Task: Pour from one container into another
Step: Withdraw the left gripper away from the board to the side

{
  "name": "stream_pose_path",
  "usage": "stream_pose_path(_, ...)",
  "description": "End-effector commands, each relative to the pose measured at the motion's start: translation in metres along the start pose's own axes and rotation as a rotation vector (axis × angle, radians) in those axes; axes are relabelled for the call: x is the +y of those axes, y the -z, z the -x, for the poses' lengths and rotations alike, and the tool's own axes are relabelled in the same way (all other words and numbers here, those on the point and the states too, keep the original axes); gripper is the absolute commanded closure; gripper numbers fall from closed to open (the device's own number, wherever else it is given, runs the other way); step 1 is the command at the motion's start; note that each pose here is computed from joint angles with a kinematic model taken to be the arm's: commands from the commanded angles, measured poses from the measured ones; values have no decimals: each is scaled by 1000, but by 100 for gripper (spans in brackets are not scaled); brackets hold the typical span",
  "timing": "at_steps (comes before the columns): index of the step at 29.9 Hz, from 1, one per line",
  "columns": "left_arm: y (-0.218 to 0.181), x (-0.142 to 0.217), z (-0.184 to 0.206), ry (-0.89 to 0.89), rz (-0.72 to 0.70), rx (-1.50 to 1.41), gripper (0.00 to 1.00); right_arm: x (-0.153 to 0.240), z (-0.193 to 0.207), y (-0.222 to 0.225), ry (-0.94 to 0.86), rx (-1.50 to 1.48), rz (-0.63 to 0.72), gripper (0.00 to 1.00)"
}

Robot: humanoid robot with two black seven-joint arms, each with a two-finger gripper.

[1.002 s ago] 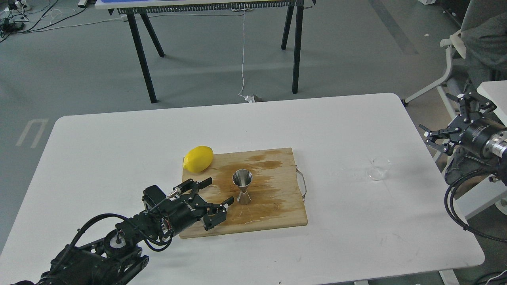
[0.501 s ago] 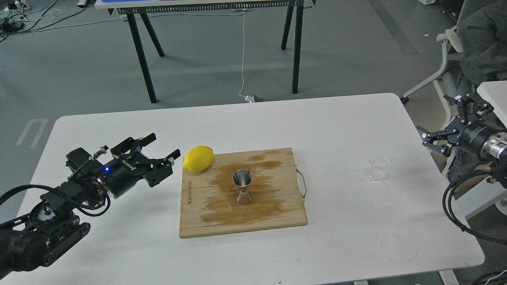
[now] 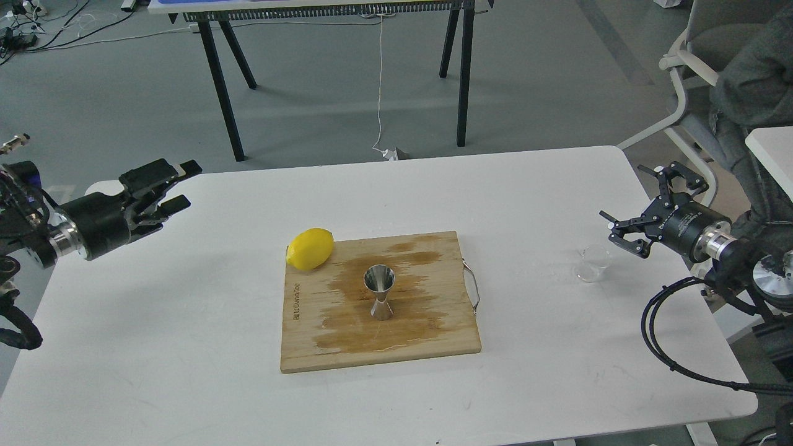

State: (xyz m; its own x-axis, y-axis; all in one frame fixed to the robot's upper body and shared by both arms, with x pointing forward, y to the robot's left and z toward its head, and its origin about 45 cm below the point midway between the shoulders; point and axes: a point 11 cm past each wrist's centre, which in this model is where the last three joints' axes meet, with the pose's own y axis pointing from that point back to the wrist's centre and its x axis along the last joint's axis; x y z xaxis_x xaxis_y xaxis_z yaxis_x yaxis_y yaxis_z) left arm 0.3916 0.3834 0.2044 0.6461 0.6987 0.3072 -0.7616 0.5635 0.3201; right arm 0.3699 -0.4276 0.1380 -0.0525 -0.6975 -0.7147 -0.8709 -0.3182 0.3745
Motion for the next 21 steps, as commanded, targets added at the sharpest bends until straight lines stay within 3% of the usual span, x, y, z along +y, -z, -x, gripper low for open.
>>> stream_pose_path(1,-2,10,-22,-117,63,136,2,-9,8,-11,31,-36,3,0)
stream_pose_path(6,4,18,-35,-230,129,294,2,-18,27,-2,143,-226,-108,0)
stream_pose_path(9,6,19,-35,-241,134,316,2,-10,28,16,200,-356,-210,1)
stream_pose_path(15,17,18,-27,-235,118,335,1,18,32,22,281,-393,-290,2)
stream_pose_path(17,18,11,-19,-221,123,348,1,31,36,18,309,-380,-291,2)
stream_pose_path(21,25,10,-12,-213,113,364,1,51,19,0,130,-435,-186,3)
